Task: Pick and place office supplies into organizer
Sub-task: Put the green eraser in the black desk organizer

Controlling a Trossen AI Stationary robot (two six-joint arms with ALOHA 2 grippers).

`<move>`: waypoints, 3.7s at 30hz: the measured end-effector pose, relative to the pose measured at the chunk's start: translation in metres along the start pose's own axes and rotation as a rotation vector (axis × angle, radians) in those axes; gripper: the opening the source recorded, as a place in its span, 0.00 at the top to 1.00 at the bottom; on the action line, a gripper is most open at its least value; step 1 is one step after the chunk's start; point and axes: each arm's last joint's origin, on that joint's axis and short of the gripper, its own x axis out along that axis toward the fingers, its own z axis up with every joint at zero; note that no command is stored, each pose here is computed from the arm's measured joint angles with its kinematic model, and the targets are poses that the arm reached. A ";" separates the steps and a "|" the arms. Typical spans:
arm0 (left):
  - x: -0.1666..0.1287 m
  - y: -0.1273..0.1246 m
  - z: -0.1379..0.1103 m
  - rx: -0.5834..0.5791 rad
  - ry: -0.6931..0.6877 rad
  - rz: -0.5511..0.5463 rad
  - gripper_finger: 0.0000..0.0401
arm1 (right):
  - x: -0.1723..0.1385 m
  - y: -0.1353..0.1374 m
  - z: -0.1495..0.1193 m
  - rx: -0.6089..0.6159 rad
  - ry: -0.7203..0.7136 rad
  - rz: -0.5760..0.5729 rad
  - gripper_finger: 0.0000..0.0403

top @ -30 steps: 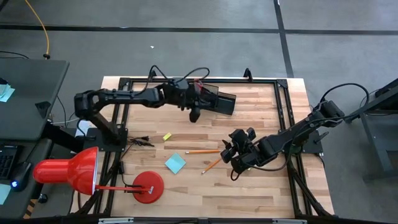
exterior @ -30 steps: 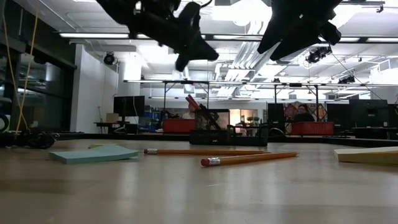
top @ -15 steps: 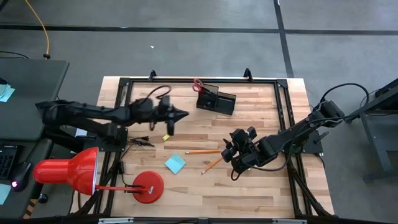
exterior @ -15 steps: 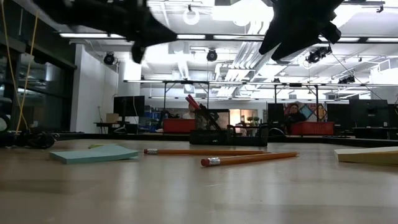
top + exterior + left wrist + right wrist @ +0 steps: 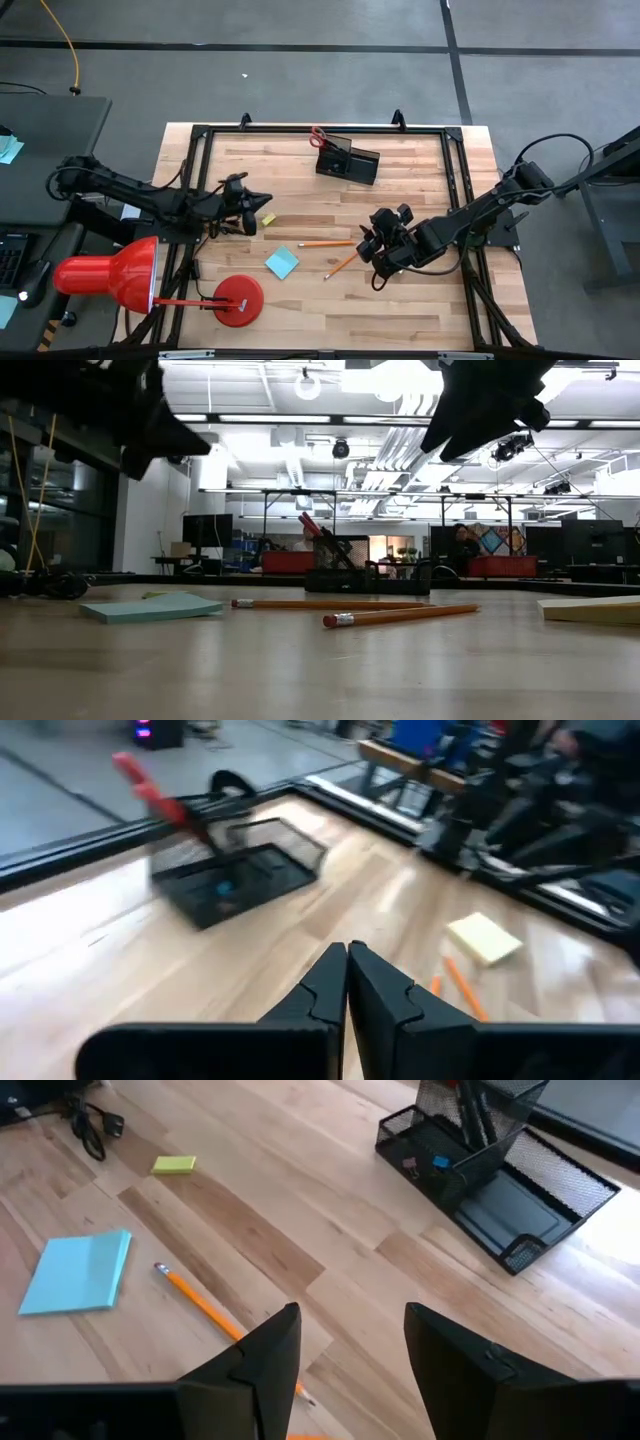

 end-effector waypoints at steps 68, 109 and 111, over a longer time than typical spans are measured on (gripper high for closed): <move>0.014 0.016 -0.119 0.053 0.222 0.190 0.56 | 0.003 0.000 -0.004 -0.064 0.249 0.102 0.64; 0.031 0.008 -0.136 0.029 0.244 0.161 0.90 | 0.014 -0.005 0.005 -0.096 0.312 0.117 0.64; 0.031 0.007 -0.135 0.022 0.238 0.156 0.93 | 0.014 -0.005 0.005 -0.100 0.315 0.119 0.64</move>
